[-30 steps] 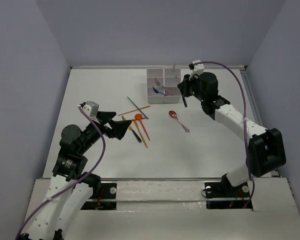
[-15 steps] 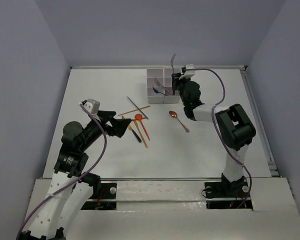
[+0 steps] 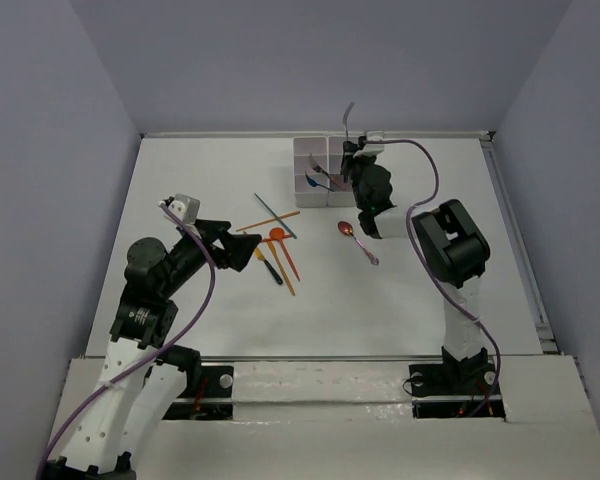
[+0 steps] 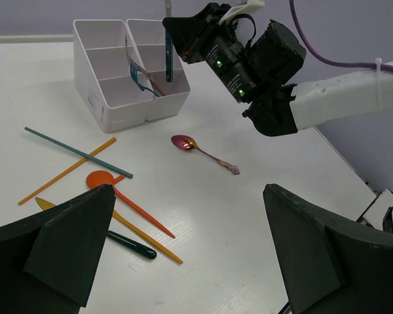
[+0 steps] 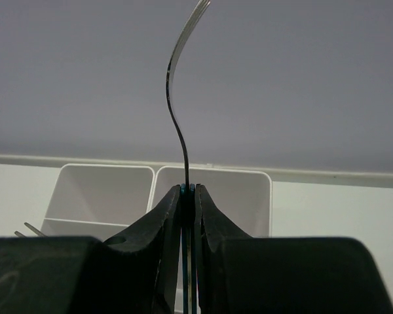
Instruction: Sort the eating utensils into containers
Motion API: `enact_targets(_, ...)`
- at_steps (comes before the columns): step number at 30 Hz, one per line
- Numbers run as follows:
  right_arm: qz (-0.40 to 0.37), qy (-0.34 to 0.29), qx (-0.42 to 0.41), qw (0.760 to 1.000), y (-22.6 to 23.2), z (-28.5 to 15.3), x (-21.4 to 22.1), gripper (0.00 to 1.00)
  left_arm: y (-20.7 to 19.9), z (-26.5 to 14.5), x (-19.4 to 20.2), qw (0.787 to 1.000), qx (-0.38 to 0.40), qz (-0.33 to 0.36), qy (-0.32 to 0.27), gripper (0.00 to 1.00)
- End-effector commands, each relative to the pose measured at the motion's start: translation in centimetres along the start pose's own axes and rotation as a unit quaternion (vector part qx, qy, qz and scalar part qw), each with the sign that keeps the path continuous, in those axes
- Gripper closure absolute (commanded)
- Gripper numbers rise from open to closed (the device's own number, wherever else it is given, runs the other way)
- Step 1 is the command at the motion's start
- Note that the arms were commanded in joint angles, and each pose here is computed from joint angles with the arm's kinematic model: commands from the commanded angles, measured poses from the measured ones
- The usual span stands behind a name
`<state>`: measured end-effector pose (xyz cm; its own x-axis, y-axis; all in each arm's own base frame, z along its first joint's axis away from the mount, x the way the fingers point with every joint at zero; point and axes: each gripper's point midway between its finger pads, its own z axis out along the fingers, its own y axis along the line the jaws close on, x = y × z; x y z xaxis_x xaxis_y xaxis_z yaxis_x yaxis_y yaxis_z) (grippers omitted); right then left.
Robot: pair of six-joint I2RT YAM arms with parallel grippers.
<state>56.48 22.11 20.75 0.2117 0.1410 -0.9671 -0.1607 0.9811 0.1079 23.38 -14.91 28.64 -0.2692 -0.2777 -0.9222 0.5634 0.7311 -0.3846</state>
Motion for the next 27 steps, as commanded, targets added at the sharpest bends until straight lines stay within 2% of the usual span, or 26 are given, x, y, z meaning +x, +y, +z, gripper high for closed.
enact_targets(1,0.009,-0.066,0.010,0.998,0.8,0.5,-2.7,1.00,-1.2,-0.1,-2.3,0.999,0.022,0.016,-0.032,0.01)
enact_targets(10,-0.002,-0.066,0.012,0.998,1.1,-1.9,-1.3,0.98,-1.1,-0.2,-2.5,0.999,0.020,0.018,-0.036,0.01)
enact_targets(14,-0.001,-0.069,0.006,0.998,1.3,-2.9,-1.9,0.76,-1.2,-0.3,-2.6,0.999,0.022,0.019,-0.038,0.01)
enact_targets(16,-0.003,-0.063,0.002,0.998,1.3,-3.3,-1.8,0.70,-1.2,-0.3,-2.6,0.999,0.022,0.019,-0.039,0.01)
enact_targets(17,-0.004,-0.061,-0.001,0.998,1.4,-3.4,-1.7,0.62,-1.2,-0.3,-2.6,0.999,0.022,0.018,-0.039,0.01)
enact_targets(20,-0.002,-0.053,-0.012,0.999,1.6,-4.1,-2.1,0.48,-1.0,-0.3,-2.8,0.999,0.019,0.019,-0.043,0.01)
enact_targets(24,-0.008,-0.011,-0.045,0.999,2.7,-4.5,-1.8,0.47,-0.6,-0.3,-2.8,0.999,0.014,0.016,-0.042,0.01)
enact_targets(27,-0.001,-0.004,-0.047,0.999,2.3,-5.8,-2.9,0.47,-0.2,-0.3,-2.8,0.999,0.009,0.014,-0.043,0.01)
